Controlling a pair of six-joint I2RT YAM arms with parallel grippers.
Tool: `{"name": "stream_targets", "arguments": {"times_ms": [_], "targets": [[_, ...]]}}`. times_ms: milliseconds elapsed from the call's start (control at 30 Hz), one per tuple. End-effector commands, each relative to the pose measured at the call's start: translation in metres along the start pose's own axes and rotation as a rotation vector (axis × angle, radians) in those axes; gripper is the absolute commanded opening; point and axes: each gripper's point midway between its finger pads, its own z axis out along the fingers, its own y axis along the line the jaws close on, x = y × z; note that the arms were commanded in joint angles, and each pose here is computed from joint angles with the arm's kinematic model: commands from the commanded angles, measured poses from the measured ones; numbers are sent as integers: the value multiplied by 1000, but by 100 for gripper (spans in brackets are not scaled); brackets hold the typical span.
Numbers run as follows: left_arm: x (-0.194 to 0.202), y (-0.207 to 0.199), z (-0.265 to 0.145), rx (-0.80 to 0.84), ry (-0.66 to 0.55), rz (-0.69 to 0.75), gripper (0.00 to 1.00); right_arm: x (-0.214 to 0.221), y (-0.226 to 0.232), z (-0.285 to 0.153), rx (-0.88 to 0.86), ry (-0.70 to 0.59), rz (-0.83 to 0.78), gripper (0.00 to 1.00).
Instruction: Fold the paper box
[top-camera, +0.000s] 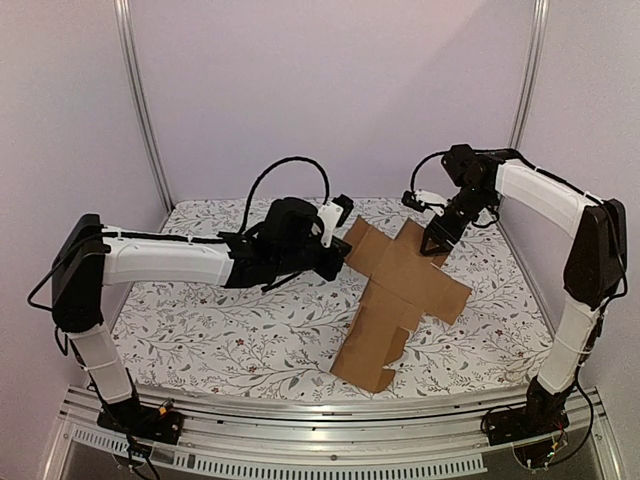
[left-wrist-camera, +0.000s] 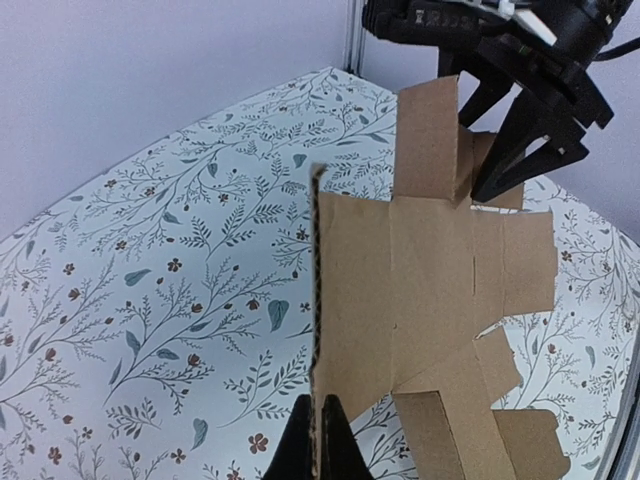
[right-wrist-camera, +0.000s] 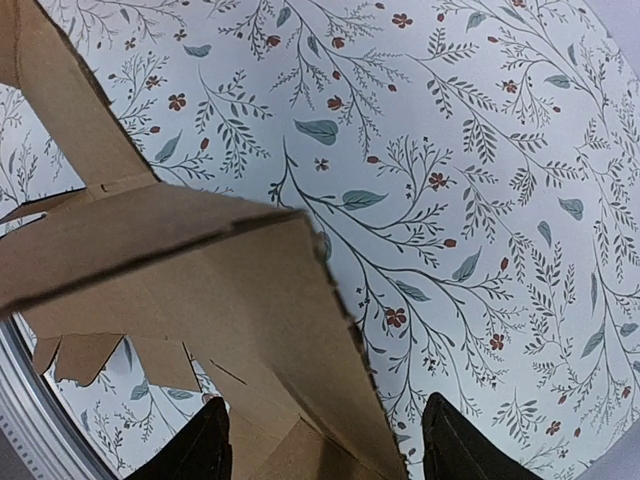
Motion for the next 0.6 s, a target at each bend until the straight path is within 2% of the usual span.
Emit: {"name": "stream_targets", "arguments": {"times_ms": [0, 100, 167, 200, 333, 400, 467, 533, 567], "targets": [[-16, -10, -12, 24, -55, 9, 0, 5, -6, 12, -22, 22, 1, 58], [-14, -8, -12, 15, -49, 10, 0, 4, -3, 11, -39, 17, 5, 49], [-12, -7, -11, 9, -44, 11, 0, 4, -3, 8, -28, 8, 5, 34], [-11, -7, -10, 8, -41, 10, 0, 2, -3, 5, -23, -2, 9, 29], [-7, -8, -6, 9, -31, 6, 0, -2, -2, -7, 11, -52, 10, 24], [-7, -8, -5, 12, -32, 4, 0, -5, -1, -13, 21, -74, 2, 15], [-7, -8, -5, 10, -35, 4, 0, -6, 0, -15, 21, -87, -1, 2], [-8, -6, -5, 2, -40, 1, 1, -6, 2, -15, 20, -94, -6, 0], [-8, -5, -5, -6, -37, 0, 13, -7, 0, -14, 33, -97, -8, 0]]}}
